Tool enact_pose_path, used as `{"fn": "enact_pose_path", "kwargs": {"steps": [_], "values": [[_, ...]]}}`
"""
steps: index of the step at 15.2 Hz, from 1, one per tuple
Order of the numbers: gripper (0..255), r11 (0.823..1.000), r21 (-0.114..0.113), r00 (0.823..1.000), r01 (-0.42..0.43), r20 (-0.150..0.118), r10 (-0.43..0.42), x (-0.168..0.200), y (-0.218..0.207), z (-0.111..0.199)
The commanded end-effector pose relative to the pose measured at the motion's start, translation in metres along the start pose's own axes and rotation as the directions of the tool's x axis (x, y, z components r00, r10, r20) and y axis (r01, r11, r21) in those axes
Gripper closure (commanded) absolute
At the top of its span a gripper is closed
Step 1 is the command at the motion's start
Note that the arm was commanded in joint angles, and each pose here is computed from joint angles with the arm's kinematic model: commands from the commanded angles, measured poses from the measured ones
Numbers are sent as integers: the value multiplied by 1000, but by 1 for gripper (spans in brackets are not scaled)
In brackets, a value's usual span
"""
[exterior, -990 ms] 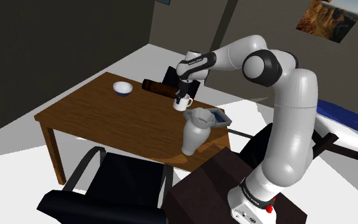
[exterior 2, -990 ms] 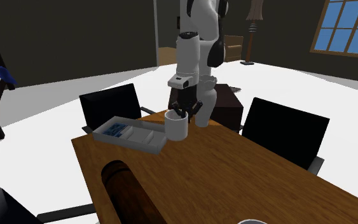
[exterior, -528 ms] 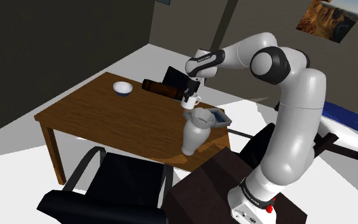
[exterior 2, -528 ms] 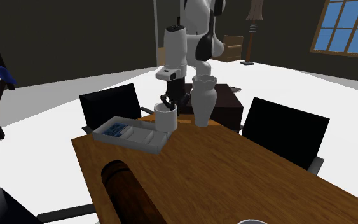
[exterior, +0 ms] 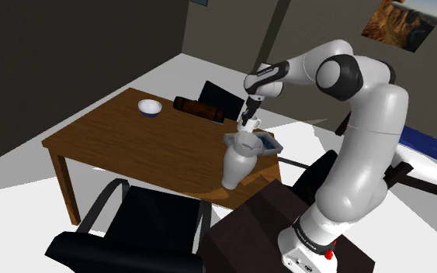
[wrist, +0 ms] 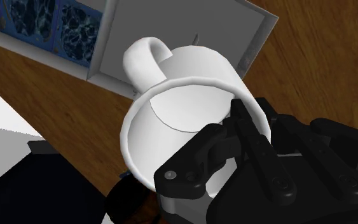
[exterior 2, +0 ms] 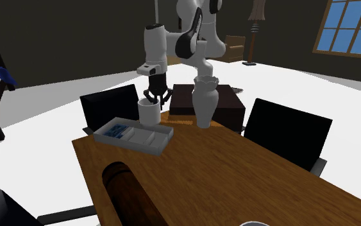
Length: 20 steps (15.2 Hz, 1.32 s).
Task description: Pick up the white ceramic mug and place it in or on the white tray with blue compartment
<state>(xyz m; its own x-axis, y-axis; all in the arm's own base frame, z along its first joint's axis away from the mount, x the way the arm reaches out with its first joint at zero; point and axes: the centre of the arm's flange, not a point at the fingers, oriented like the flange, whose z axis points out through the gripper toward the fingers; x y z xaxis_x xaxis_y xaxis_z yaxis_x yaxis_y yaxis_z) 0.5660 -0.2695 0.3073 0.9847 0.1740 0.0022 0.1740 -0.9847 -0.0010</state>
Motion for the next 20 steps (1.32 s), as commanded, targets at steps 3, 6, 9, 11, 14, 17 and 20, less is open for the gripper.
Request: {"fn": "enact_pose_path", "kwargs": {"steps": [3, 6, 9, 11, 14, 17, 20], "values": [[255, 1000, 0, 1000, 1, 0, -1, -33, 43, -6], [255, 1000, 0, 1000, 1, 0, -1, -59, 73, -9], [255, 1000, 0, 1000, 1, 0, -1, -77, 95, -11], [255, 1000, 0, 1000, 1, 0, -1, -77, 95, -1], [255, 1000, 0, 1000, 1, 0, -1, -77, 95, 15], [255, 1000, 0, 1000, 1, 0, -1, -77, 95, 31], [255, 1000, 0, 1000, 1, 0, -1, -78, 95, 47]]}}
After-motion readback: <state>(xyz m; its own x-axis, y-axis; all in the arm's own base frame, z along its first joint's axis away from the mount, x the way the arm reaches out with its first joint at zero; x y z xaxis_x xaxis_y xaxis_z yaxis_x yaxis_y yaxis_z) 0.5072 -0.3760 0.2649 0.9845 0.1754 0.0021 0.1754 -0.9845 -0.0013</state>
